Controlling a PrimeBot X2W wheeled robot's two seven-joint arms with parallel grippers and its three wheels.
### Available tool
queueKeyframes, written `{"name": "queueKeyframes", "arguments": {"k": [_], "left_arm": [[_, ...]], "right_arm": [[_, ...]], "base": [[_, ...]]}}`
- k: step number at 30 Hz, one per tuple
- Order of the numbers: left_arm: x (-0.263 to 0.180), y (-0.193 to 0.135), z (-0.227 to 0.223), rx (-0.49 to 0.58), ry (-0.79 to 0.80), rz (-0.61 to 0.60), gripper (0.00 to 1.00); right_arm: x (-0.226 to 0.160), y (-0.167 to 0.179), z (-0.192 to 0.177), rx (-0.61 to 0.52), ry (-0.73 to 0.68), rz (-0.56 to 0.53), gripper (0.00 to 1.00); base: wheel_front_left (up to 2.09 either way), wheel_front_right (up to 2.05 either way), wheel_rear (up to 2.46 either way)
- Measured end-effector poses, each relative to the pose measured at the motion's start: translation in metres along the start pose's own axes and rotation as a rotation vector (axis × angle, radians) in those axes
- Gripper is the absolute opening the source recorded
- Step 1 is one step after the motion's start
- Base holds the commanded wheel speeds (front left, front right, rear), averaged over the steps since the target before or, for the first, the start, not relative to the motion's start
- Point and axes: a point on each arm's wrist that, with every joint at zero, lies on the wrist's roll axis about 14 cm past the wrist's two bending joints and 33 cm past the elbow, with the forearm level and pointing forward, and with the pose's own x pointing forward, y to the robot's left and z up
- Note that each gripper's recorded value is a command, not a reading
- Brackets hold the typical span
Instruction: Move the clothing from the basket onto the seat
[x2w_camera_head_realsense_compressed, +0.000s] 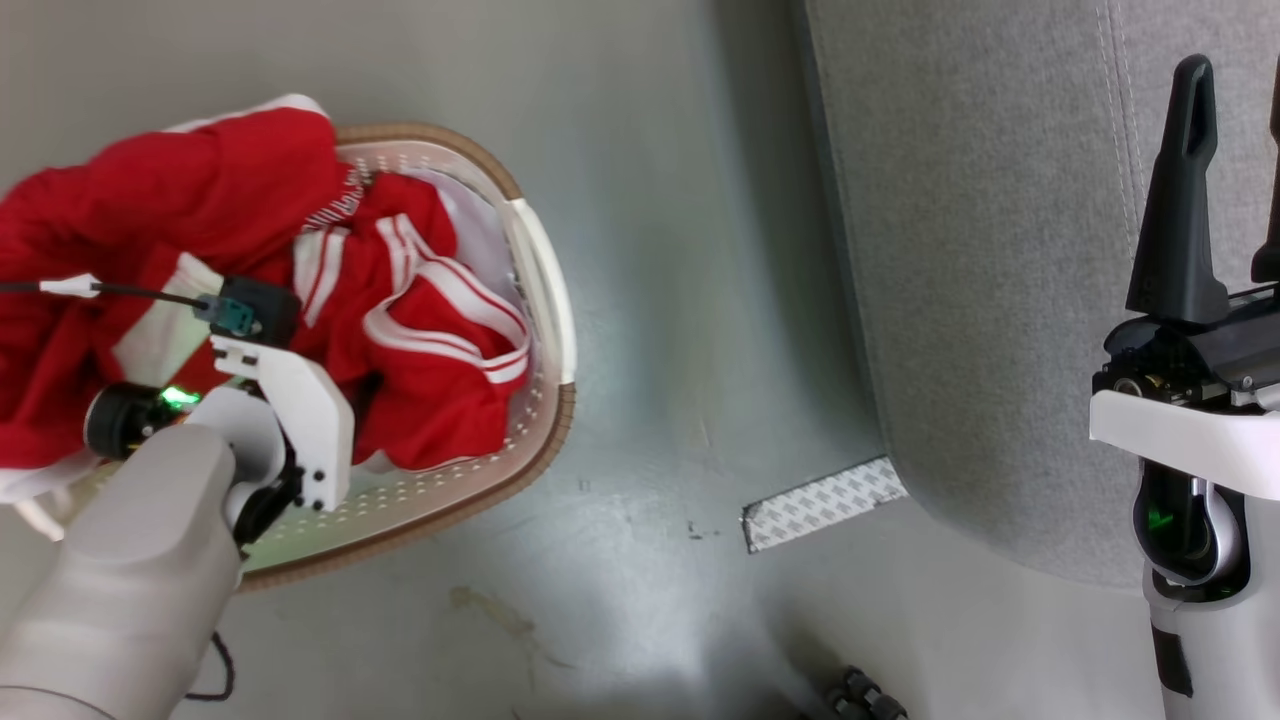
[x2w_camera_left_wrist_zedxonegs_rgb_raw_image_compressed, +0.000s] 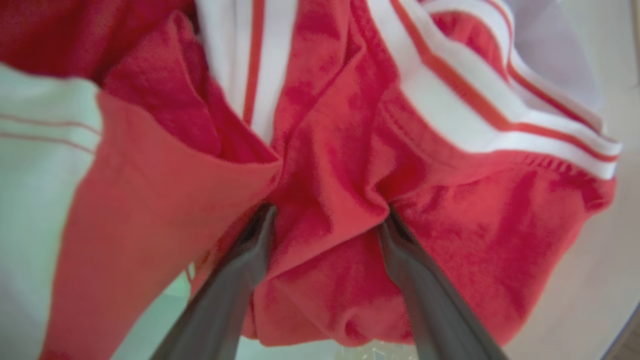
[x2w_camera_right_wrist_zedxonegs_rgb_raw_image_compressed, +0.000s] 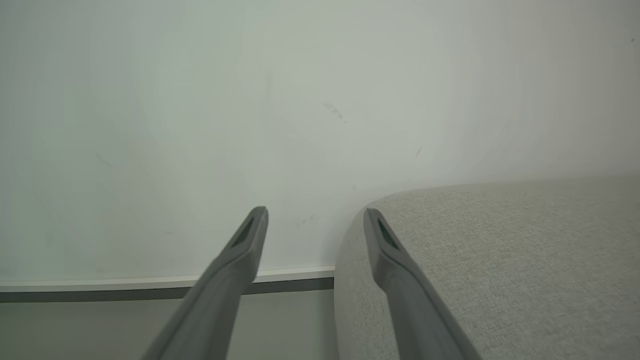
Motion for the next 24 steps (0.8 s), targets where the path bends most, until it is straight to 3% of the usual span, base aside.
{"name": "queueKeyframes", "arguments": {"k": [9,10,11,12,24], "left_arm": [[0.019,-0.007,-0.027,0.037,0.117,-0.049,1.0],[0.02,-0.007,-0.028,0.038,0.121,-0.051,0.96],[0.021,-0.007,-0.028,0.035,0.122,-0.055,0.36],[0.021,-0.008,-0.028,0.035,0.123,-0.057,0.0],[-0.001,-0.019,-0.004,0.043,0.023,-0.067,0.0]], "right_arm": [[-0.003,-0.011,-0.007,-0.023,0.023,-0.025,1.0],[-0.003,-0.012,-0.008,-0.025,0.025,-0.026,1.0],[-0.003,-0.012,-0.008,-0.027,0.025,-0.027,1.0],[-0.003,-0.012,-0.008,-0.027,0.026,-0.028,1.0],[-0.002,-0.006,0.015,-0.03,-0.026,-0.014,1.0]], "base": [[0.0,0.0,0.0],[0.0,0.0,0.0],[0.0,0.0,0.0],[0.0,0.0,0.0],[0.0,0.0,0.0]]}}
